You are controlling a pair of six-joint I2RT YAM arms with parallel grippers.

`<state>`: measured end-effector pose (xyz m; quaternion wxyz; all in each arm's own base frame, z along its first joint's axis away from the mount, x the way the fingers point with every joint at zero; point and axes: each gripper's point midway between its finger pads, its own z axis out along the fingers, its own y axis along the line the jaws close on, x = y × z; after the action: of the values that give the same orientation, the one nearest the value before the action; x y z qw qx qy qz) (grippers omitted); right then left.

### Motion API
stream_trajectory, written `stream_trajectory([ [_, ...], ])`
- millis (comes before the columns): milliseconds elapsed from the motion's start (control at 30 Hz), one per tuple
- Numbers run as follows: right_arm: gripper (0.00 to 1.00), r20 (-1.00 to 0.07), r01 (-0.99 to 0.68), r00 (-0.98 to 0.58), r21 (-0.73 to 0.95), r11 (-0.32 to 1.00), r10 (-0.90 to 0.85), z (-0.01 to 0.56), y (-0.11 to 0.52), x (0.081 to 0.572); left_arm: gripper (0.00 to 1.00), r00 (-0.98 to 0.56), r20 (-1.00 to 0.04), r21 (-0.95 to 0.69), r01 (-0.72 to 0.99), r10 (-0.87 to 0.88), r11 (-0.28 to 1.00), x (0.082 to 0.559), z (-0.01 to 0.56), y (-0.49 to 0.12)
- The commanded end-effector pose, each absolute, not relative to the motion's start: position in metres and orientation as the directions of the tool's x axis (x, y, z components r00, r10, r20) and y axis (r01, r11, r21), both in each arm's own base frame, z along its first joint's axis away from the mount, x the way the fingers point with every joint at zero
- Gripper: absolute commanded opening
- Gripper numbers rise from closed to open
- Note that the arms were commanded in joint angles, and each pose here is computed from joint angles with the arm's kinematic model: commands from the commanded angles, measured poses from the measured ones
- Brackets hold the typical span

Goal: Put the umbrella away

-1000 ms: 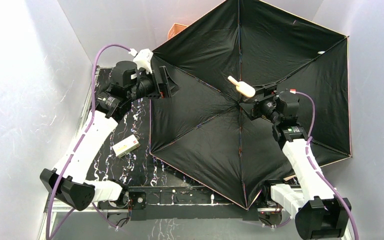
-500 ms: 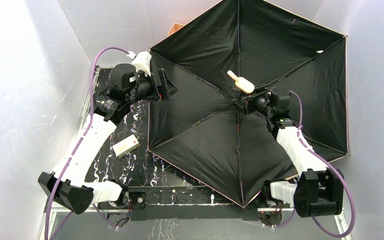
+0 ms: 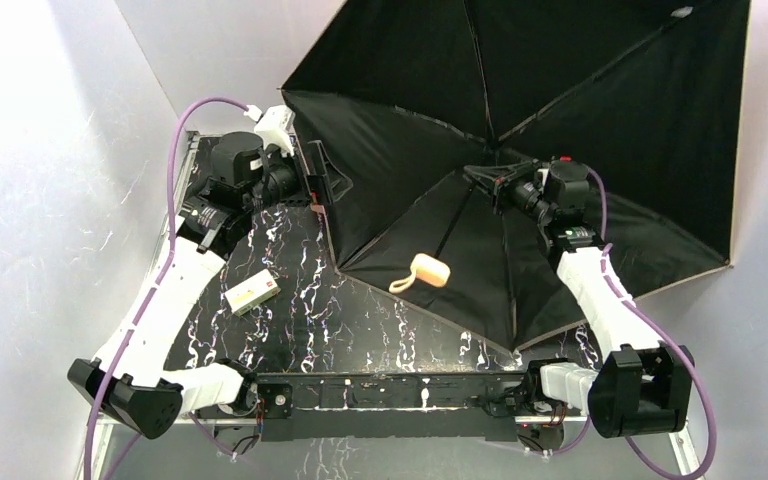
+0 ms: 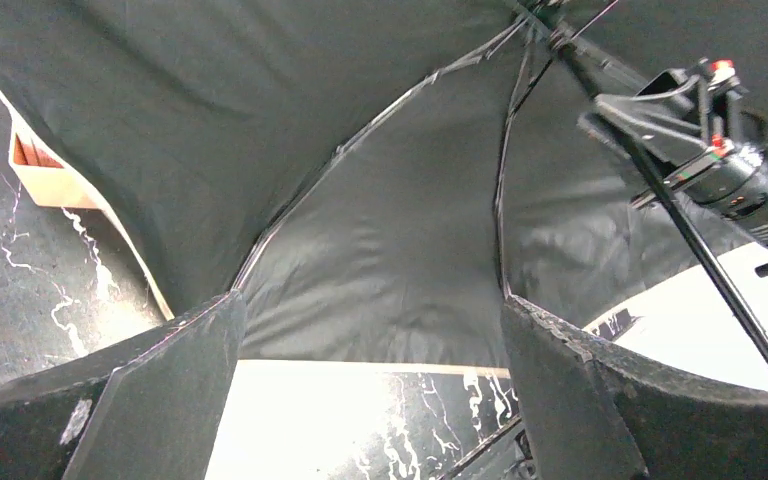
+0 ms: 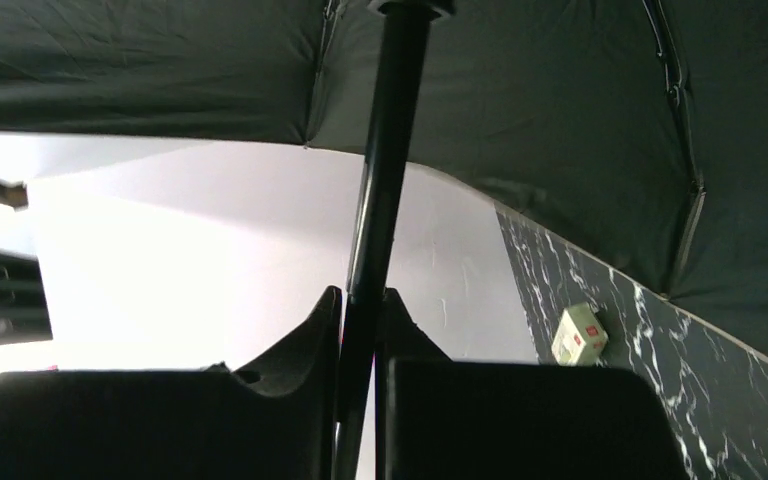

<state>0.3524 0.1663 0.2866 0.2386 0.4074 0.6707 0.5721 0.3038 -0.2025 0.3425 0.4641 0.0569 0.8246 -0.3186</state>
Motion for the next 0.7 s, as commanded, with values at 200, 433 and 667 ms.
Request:
stream_trajectory([
  [200, 0.03, -0.471, -0.402, -0.339, 0.855, 0.328, 0.814, 0.452, 0.146, 0.347, 0.98, -0.5, -0.838, -0.496, 0.533, -0.218, 0.686, 0.273, 0.406, -0.213],
  [433, 0.0, -0.574, -0.543, -0.236, 0.747, 0.383, 0.784, 0.499, 0.15, 0.338, 0.98, -0.495, -0.838, -0.519, 0.598, -0.229, 0.61, 0.259, 0.432, -0.228],
  [667, 0.0, -0.614, -0.63, -0.199, 0.678, 0.38, 0.764, 0.525, 0.176, 0.337, 0.98, -0.484, -0.844, -0.525, 0.662, -0.23, 0.534, 0.246, 0.44, -0.273],
])
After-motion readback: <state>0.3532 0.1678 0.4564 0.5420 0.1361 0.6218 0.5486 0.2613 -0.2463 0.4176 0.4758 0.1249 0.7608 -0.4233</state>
